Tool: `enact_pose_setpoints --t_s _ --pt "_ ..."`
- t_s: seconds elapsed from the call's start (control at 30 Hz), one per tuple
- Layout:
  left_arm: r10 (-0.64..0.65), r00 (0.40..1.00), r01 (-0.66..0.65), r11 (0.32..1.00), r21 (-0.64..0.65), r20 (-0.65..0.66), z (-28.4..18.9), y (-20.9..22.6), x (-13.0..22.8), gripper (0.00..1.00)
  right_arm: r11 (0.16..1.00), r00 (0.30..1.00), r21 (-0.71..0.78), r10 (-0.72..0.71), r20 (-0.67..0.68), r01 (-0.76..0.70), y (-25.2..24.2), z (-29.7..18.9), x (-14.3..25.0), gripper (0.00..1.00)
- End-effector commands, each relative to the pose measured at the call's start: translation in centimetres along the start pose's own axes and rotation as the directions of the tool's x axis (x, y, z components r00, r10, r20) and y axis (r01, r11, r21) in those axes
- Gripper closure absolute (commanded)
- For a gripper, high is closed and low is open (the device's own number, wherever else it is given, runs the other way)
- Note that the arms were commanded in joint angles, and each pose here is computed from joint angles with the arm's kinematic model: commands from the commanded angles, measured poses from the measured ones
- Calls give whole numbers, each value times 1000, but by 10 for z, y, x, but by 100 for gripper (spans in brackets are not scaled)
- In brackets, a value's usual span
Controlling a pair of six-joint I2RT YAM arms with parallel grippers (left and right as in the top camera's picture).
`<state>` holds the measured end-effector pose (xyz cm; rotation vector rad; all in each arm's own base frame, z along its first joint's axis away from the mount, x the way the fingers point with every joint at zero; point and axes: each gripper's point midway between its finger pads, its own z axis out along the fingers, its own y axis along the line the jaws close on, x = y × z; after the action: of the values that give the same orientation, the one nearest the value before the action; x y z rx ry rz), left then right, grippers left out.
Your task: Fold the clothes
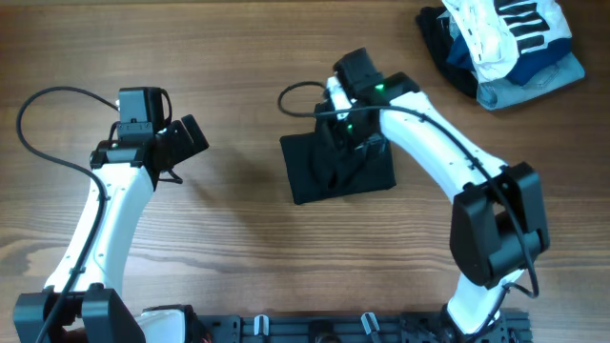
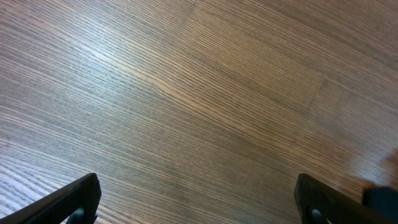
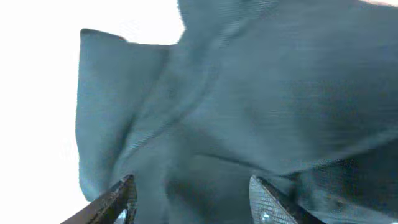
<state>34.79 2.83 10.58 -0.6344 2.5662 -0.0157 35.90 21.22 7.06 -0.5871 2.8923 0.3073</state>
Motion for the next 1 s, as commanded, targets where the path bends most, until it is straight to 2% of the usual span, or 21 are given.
enact_pose_setpoints --t_s 0.0,0.1,0.17,0.27,0.33,0.5,0.63,0.8,0.97 --pt "-35 999 36 998 -46 11 3 21 -8 0 998 999 -31 -48 2 48 21 2 0 37" --pt "-89 996 91 993 -74 21 3 42 -15 0 997 997 -34 -65 -37 64 29 16 7 36" --pt "-124 992 126 988 -92 28 3 55 -18 0 995 993 -55 -89 -78 85 33 30 14 30" --pt "-181 983 185 975 -120 41 3 78 -23 0 965 964 -163 -230 -133 207 54 48 31 9" --pt "-206 977 210 969 -133 47 2 88 -25 0 960 954 -166 -253 -162 226 57 57 38 1" --pt "-249 967 255 954 -155 58 1 106 -27 0 955 949 -187 -262 -177 229 63 70 42 0" --pt "-251 966 256 954 -154 56 1 107 -27 0 936 953 -247 -283 -111 250 76 69 29 0" --pt "-252 967 255 954 -158 41 1 107 -23 0 977 975 46 -204 -83 208 32 86 8 1" --pt "-254 967 254 955 -150 23 1 105 -20 0 983 980 74 -161 -114 170 26 114 14 2"
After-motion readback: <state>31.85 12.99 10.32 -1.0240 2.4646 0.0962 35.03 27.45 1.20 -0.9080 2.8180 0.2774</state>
